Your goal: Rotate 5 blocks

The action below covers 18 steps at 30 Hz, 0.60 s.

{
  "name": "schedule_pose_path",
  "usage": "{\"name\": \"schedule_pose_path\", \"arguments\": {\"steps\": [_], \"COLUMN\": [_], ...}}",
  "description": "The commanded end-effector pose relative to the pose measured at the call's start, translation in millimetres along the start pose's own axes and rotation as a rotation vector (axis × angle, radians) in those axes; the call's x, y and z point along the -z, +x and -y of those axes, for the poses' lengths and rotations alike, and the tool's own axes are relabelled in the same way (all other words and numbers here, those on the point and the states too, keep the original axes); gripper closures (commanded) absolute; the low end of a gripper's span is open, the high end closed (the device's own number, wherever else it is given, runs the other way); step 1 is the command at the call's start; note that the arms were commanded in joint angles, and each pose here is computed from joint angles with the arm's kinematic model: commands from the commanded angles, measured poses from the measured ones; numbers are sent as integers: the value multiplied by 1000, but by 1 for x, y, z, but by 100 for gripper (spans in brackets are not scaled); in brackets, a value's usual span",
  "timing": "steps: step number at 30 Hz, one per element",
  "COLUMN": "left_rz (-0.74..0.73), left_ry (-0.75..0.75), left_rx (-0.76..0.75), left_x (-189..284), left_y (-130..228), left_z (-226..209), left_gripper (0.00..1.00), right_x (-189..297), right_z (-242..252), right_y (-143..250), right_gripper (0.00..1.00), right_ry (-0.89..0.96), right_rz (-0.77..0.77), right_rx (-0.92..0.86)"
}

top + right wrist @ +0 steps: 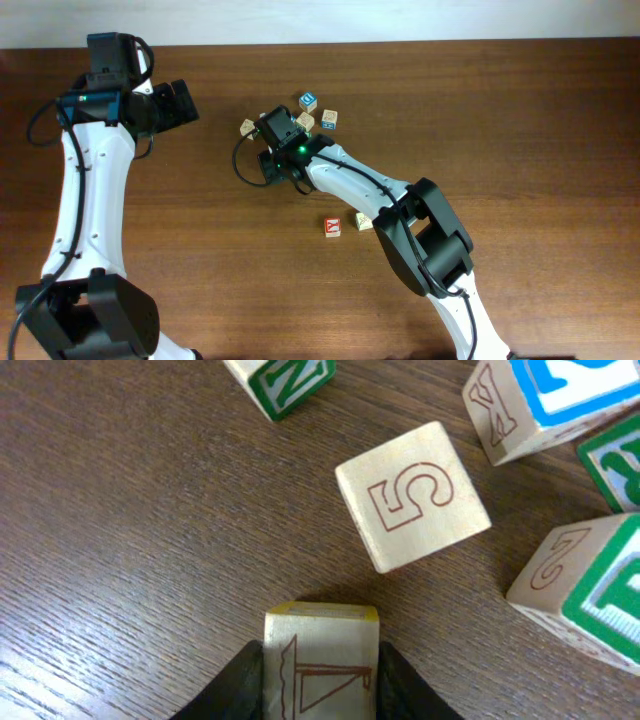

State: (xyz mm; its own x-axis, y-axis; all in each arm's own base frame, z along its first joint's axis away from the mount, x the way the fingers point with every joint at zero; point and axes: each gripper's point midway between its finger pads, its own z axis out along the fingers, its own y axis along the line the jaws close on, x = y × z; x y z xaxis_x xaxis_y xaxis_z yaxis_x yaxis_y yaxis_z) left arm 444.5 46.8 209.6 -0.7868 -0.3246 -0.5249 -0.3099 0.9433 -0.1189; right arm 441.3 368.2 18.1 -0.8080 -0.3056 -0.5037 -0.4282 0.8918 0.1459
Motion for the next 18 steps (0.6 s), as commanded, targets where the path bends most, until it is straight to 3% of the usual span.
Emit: {"name": "schedule_pose_path", "arguments": {"steps": [1,6,9,16,18], "left_rz": [14,14,14,14,14], "left_ry": [-5,-5,-5,-5,-5], "left_rx": [12,12,12,12,12], "left_x": [3,3,3,3,3], "left_y": [-5,-5,-5,-5,-5], "left_z": [-1,-1,-1,-1,-1], "left_gripper": [1,1,1,1,1], "right_x": [10,35,55,74,77], "right_z": [3,-8,4,14,12], "right_y": [4,62,106,146,149], "right_gripper": [70,72,72,71,62], "right_ry": [24,-18,67,149,142], "right_rz": [-49,-343,-533,-696,-718], "right_rx": [-48,-247,-307,-340,-347]}}
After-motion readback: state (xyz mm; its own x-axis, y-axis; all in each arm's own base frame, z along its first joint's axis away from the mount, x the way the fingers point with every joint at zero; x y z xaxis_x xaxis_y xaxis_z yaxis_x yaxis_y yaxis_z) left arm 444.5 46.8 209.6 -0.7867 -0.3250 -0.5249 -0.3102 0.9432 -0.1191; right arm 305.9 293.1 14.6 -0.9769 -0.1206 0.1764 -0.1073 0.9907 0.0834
